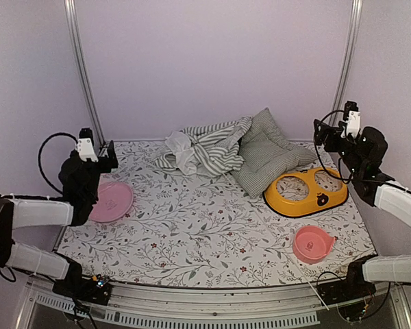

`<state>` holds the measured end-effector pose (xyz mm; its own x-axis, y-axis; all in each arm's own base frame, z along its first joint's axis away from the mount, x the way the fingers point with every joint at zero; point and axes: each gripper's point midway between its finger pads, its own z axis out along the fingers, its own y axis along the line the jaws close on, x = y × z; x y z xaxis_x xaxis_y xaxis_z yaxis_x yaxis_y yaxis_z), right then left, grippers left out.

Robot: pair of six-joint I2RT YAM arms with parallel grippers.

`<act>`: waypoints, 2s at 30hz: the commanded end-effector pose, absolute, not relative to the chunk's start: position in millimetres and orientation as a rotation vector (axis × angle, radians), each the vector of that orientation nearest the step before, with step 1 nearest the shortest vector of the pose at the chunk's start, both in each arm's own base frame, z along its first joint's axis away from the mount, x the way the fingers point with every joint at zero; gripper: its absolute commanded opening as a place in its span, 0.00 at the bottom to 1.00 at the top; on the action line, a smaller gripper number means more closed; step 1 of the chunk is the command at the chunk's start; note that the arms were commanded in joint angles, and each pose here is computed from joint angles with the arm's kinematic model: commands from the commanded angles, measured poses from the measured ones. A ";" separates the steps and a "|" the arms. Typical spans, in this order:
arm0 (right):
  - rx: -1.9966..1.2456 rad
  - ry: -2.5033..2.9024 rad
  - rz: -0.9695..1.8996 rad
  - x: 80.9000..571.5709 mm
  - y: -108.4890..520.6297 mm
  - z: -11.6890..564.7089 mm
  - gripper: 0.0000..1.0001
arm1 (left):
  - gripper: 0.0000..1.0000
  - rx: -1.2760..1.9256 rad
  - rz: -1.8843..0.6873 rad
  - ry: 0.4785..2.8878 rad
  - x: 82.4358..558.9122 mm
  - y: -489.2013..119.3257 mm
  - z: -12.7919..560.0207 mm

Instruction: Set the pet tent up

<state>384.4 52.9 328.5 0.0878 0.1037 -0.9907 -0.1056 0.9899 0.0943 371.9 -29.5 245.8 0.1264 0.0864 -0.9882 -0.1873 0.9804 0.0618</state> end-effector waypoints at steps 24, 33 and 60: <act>-0.193 1.902 0.648 330.8 171.8 306.9 0.99 | 0.98 0.039 -0.686 2.017 382.1 -171.4 245.5; -0.416 2.199 0.662 293.6 231.2 246.7 0.95 | 0.89 0.067 -0.976 2.070 389.4 -233.1 210.9; -0.624 2.704 0.715 136.3 235.4 179.5 0.76 | 0.68 0.201 -1.212 2.134 433.5 -385.8 104.1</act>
